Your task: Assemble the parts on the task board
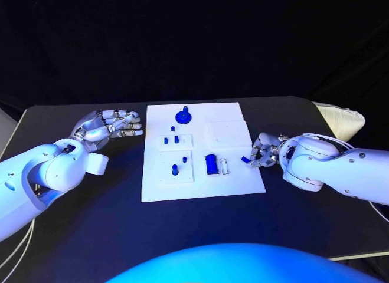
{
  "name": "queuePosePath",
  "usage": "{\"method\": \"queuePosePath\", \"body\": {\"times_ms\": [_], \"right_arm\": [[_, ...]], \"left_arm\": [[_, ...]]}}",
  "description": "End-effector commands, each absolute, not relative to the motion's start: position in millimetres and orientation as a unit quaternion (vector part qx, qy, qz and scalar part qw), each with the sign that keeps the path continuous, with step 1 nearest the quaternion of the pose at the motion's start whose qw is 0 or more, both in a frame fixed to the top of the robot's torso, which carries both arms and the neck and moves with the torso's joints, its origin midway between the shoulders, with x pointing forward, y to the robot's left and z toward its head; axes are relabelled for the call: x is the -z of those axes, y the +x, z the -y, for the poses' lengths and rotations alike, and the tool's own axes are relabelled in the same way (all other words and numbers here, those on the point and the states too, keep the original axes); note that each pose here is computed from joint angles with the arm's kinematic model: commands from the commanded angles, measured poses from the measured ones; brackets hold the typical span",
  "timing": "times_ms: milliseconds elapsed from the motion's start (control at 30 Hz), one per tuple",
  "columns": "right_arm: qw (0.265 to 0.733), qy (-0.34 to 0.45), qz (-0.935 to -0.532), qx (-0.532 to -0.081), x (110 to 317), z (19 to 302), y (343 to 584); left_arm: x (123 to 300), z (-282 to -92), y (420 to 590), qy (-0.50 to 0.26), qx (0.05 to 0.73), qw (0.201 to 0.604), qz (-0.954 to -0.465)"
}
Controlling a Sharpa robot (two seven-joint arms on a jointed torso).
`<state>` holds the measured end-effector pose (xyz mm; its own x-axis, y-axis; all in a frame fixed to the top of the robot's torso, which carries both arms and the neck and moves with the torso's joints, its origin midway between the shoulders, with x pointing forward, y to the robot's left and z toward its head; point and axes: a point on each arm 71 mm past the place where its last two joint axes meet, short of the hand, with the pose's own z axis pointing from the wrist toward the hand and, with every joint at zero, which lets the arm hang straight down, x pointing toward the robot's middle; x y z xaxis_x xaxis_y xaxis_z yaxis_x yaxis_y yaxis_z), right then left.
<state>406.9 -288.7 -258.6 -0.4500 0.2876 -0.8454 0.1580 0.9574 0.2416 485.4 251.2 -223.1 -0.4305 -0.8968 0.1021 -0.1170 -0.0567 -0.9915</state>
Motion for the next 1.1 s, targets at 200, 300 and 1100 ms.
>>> {"method": "queuePosePath", "body": {"times_ms": [200, 300, 1100], "right_arm": [[0.512, 0.15, -0.842, -0.076, 257, 287, 401], [0.506, 0.167, -0.842, -0.089, 254, 284, 398], [0.466, 0.205, -0.849, -0.14, 246, 248, 398]], "left_arm": [[222.9, -249.7, 484.3, -0.418, 0.599, 0.321, -0.603], [222.9, -249.6, 484.3, -0.418, 0.599, 0.321, -0.603], [222.6, -248.9, 483.6, -0.418, 0.6, 0.318, -0.604]]}}
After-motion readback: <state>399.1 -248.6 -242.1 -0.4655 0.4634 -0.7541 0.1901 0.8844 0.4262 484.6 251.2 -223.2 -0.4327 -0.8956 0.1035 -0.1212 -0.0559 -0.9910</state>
